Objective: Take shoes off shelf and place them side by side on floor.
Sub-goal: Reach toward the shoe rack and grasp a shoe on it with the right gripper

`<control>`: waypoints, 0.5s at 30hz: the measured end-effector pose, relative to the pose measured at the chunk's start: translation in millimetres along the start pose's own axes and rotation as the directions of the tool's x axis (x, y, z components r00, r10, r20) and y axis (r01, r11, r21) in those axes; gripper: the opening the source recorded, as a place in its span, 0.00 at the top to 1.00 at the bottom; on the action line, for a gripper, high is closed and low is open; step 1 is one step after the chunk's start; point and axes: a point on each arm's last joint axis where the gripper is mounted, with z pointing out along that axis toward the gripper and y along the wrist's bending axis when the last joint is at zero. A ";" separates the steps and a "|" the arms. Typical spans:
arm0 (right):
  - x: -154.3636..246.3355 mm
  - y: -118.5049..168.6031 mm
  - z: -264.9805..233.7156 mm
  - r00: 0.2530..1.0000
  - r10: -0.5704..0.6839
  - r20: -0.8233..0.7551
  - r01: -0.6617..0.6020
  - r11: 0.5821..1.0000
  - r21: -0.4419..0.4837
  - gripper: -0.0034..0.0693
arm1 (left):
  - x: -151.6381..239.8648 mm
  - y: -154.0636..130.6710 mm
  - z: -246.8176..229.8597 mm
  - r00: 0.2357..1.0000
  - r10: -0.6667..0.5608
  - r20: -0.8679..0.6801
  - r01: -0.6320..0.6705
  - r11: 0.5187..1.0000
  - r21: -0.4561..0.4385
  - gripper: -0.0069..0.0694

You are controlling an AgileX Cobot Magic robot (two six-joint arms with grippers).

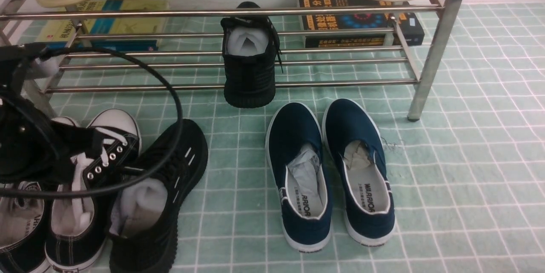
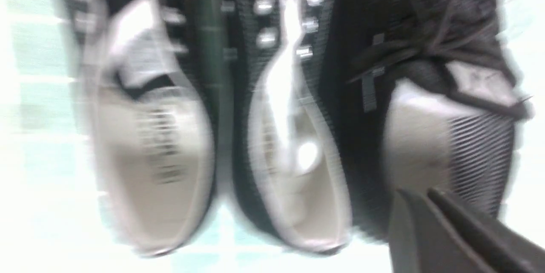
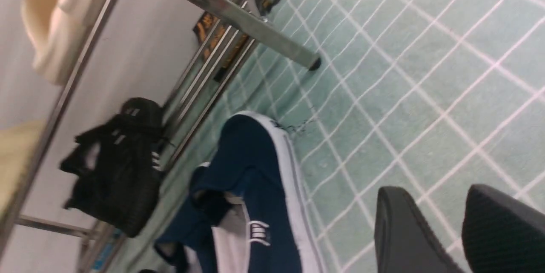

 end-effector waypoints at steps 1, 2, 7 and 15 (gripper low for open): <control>0.5 1.1 0.0 0.999 0.036 -0.006 -0.036 0.999 -0.012 0.63 | -0.1 2.7 -0.6 1.000 0.021 -0.002 -0.021 0.999 -0.025 0.90; 0.8 1.9 0.0 0.998 0.061 -0.010 -0.061 0.998 -0.020 0.63 | 0.2 4.9 -0.6 1.000 0.027 -0.005 -0.027 0.999 -0.043 0.90; -0.9 17.8 -5.7 0.999 -0.006 -0.046 0.002 0.997 -0.077 0.66 | 0.1 27.6 0.3 0.999 -0.051 -0.016 0.049 0.994 -0.101 0.90; -29.2 90.7 -19.3 0.894 -0.421 -0.154 0.403 0.905 -0.132 0.95 | -2.8 60.8 18.5 0.975 -0.210 -0.065 0.199 0.969 -0.147 0.89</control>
